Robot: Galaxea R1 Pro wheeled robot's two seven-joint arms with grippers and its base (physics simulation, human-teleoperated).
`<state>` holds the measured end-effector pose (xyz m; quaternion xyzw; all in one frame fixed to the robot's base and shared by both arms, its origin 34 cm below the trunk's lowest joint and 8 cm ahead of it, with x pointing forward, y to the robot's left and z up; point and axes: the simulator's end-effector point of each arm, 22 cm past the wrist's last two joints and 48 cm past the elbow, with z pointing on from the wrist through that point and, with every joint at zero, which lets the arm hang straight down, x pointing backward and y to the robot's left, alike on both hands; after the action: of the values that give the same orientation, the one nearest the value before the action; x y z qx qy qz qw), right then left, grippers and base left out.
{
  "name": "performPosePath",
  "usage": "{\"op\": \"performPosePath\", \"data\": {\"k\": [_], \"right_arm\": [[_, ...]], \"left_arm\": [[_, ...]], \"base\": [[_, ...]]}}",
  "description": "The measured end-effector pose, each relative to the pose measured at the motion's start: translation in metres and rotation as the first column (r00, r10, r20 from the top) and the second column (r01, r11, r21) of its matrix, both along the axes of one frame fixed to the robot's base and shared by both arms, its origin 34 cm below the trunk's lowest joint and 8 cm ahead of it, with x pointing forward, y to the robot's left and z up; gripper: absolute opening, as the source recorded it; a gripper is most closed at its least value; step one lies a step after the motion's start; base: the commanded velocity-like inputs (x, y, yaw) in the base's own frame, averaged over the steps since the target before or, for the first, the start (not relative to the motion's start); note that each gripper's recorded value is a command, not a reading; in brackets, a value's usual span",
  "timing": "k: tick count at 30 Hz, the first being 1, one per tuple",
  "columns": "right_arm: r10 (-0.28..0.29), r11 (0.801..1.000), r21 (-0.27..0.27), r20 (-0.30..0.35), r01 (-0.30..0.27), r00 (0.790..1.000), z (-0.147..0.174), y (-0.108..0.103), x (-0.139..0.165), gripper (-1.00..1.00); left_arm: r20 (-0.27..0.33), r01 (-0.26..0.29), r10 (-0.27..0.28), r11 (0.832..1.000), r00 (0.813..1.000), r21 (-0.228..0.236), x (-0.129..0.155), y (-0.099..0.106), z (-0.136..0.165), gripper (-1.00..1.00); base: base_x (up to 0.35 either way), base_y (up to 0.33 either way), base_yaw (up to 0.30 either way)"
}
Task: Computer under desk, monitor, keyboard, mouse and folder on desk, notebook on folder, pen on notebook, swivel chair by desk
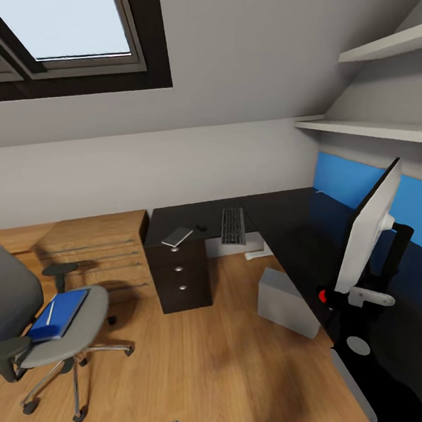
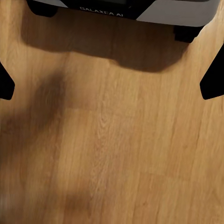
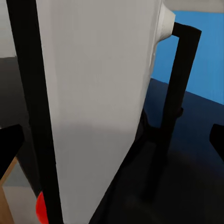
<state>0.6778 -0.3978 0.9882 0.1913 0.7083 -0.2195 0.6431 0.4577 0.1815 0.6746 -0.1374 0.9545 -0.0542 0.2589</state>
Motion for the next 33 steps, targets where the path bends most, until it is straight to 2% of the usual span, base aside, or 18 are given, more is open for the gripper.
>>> {"op": "performPosePath", "data": {"k": [10, 18, 33], "right_arm": [[0.000, 1.000, -0.001, 0.002, 0.000, 1.000, 0.0012, -0.0005, -0.0005, 1.00], [0.002, 1.000, -0.001, 0.002, -0.002, 1.000, 0.0012, 0.0005, -0.0001, 1.00], [0.003, 1.000, -0.001, 0.001, -0.003, 1.000, 0.0009, 0.0006, 0.0000, 1.00]], "left_arm": [[-0.002, -0.001, 0.001, 1.000, 1.000, -0.001, -0.0008, -0.0001, -0.0005, 1.00], [-0.003, -0.001, 0.001, 1.000, 1.000, 0.000, -0.0012, 0.0001, -0.0007, 1.00], [-0.003, -0.001, 0.001, 1.000, 1.000, 0.000, -0.0012, 0.0004, -0.0008, 1.00]], "base": [[0.004, 0.001, -0.217], [0.000, 0.014, -0.063], [0.000, 0.270, -0.001]]}}
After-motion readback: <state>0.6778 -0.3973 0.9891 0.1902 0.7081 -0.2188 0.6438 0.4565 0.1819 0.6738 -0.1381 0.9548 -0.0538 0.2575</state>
